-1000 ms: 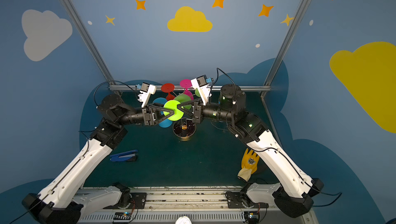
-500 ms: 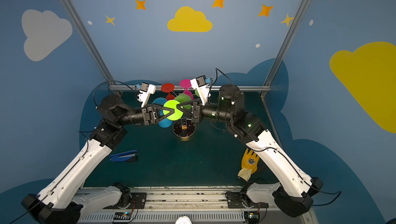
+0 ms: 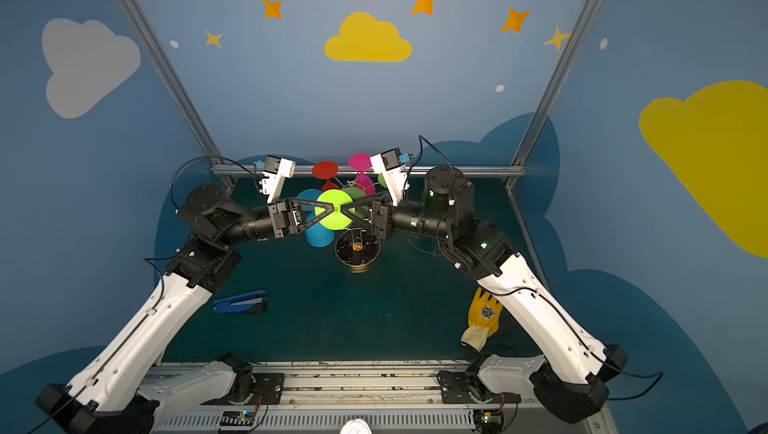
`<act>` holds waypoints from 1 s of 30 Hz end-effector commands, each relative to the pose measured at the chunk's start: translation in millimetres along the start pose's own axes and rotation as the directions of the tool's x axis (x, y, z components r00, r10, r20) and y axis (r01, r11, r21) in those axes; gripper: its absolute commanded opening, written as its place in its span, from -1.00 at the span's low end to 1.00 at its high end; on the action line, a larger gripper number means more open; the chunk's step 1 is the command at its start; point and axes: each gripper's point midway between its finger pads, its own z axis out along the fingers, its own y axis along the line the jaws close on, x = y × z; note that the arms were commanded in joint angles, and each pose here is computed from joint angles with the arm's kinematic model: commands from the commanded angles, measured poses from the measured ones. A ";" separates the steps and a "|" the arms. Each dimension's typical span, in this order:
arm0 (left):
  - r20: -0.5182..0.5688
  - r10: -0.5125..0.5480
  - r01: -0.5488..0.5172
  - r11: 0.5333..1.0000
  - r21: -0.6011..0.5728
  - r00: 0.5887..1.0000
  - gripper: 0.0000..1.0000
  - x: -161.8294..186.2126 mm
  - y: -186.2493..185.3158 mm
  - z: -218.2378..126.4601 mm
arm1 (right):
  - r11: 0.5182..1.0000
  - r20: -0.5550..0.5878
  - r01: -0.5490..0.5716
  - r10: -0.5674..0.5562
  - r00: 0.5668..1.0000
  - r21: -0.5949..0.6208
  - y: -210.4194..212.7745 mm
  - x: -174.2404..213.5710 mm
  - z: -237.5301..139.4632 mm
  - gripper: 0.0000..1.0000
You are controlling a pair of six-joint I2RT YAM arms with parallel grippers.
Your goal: Take the wine glass off the wine glass rack
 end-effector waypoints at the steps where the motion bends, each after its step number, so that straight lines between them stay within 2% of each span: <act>1: 0.071 -0.021 0.018 0.999 0.040 0.997 -0.94 -21.5 -21.8 -5.6 | 0.993 0.064 0.083 -0.088 0.994 0.078 -1.2 -8.6 -26.8 0.03; 6: 0.105 -0.072 0.068 0.997 0.043 0.992 -0.94 -29.3 -25.5 -8.5 | 0.951 0.112 0.202 -0.233 0.966 0.233 -27.3 -2.2 -53.5 0.40; 12: 0.119 -0.102 0.095 0.993 0.065 0.988 -0.94 -34.5 -32.2 -9.7 | 0.879 0.122 0.390 -0.434 0.892 0.274 -37.0 4.7 -59.7 0.65; 19: 0.132 -0.139 0.129 0.988 0.084 0.981 -0.94 -38.5 -37.8 -11.1 | 0.770 0.166 0.600 -0.635 0.755 0.216 -27.9 7.9 -45.2 0.76; 24: 0.135 -0.172 0.161 0.983 0.090 0.976 -0.94 -38.8 -36.6 -11.1 | 0.710 0.180 0.684 -0.704 0.687 0.168 -25.3 7.9 -27.8 0.80; 27: 0.138 -0.189 0.176 0.979 0.100 0.972 -0.94 -39.5 -37.4 -11.4 | 0.688 0.197 0.717 -0.723 0.662 0.113 -22.1 9.9 -15.3 0.83; 30: 0.140 -0.202 0.189 0.977 0.101 0.969 -0.93 -39.0 -37.8 -12.3 | 0.680 0.178 0.728 -0.730 0.659 0.092 -28.6 7.3 -0.2 0.84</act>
